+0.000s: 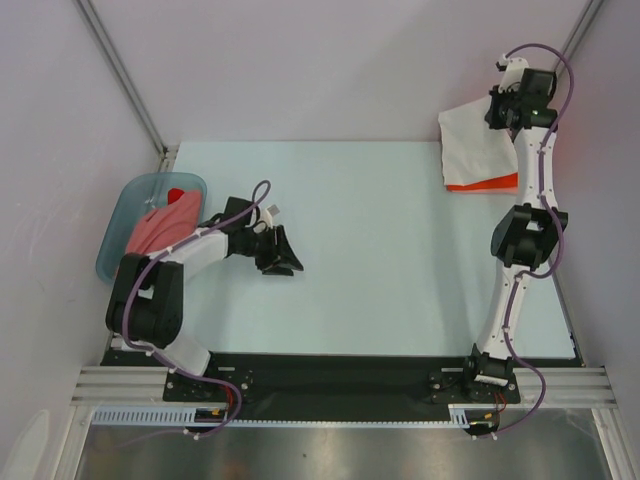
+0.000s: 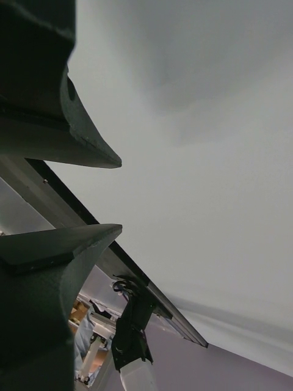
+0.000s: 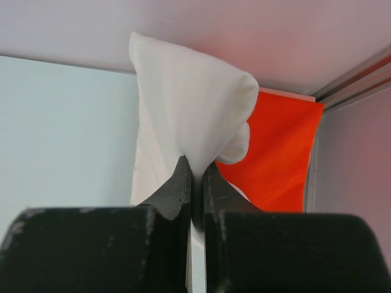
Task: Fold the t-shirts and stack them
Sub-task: Neatly place the folded tshirt to the corner
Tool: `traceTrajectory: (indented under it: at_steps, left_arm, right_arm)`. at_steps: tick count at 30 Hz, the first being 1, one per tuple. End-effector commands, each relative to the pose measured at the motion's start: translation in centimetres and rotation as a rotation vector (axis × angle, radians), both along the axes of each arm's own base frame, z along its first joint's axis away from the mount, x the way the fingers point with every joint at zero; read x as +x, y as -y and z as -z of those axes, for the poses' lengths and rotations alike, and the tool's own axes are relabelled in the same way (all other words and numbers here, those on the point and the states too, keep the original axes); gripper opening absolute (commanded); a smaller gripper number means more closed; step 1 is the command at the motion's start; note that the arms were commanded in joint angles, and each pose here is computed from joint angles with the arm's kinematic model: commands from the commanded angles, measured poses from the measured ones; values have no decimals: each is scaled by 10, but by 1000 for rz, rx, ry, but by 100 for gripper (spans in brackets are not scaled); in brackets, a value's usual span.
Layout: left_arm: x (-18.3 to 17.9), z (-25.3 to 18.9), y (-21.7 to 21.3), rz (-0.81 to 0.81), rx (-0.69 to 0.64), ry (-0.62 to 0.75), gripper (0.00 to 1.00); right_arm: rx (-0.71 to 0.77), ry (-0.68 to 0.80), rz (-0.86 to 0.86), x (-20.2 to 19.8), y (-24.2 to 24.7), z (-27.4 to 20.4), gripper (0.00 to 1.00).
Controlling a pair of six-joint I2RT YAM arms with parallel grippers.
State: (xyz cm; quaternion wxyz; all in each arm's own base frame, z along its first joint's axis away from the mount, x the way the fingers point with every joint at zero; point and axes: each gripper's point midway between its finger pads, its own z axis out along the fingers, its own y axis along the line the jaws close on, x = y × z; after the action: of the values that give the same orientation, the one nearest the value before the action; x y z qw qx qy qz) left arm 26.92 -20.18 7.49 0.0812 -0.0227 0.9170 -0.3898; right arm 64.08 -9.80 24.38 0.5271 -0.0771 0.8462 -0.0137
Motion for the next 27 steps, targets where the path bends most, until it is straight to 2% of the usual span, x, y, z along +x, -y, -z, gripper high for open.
traceTrajectory:
  at_steps: [1, 6, 12, 27]
  left_arm:
    - [2, -21, 6, 1, -46, 73, 47]
    - [-4, -25, 5, -3, -57, 83, 47]
    - [-12, -25, 5, -4, -67, 87, 48]
    - [-10, -24, 5, 14, -62, 81, 48]
  right_arm:
    - [-11, 179, -23, -32, -30, -114, 0]
    - [-14, 134, -50, -52, -56, -120, 0]
    - [-25, 122, -39, -68, -60, -130, 0]
    - [-70, 67, -41, -56, -47, -99, 0]
